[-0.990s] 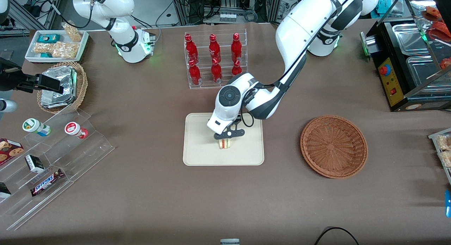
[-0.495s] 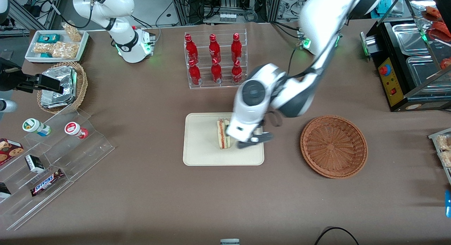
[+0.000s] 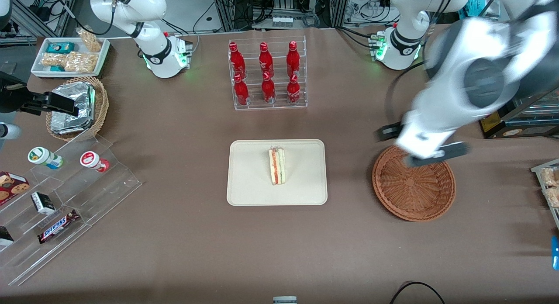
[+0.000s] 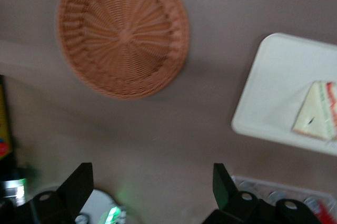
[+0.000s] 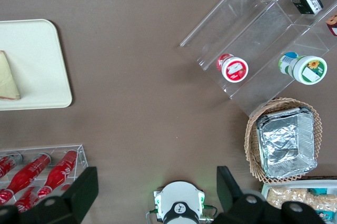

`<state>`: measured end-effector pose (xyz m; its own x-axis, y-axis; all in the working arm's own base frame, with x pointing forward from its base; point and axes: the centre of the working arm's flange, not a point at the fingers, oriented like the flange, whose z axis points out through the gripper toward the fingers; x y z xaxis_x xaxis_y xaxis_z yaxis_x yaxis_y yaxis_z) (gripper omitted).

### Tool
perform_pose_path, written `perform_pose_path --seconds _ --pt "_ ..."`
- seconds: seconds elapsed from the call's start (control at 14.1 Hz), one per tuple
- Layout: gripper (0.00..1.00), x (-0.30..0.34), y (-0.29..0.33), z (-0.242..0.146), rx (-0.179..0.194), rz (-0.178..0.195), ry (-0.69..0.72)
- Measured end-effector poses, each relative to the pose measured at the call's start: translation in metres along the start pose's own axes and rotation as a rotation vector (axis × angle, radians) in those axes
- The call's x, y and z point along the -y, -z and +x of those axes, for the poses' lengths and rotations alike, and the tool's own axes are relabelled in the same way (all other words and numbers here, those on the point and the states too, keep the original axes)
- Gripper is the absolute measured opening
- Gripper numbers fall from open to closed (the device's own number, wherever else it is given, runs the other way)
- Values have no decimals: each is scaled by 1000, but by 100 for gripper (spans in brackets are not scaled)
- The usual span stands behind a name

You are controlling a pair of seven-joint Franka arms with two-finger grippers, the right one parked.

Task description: Place sandwich from basket to tray

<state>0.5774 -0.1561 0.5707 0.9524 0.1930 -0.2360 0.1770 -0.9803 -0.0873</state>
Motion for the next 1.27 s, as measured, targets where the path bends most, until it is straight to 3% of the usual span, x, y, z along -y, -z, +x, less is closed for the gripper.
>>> perform_pose_path --seconds 0.14,0.35,0.49,0.64,0.78,1.06,1.27 --pt "100 61 19 -5 29 2 -39" --pt "100 110 39 -19 31 31 -94" --pt "100 110 44 -25 19 64 -109" --pt "100 97 43 -28 4 121 -130" --pt "100 81 44 -33 -6 143 -157" --pt "100 85 49 -46 24 115 -156" --pt "100 105 57 -50 13 22 -130"
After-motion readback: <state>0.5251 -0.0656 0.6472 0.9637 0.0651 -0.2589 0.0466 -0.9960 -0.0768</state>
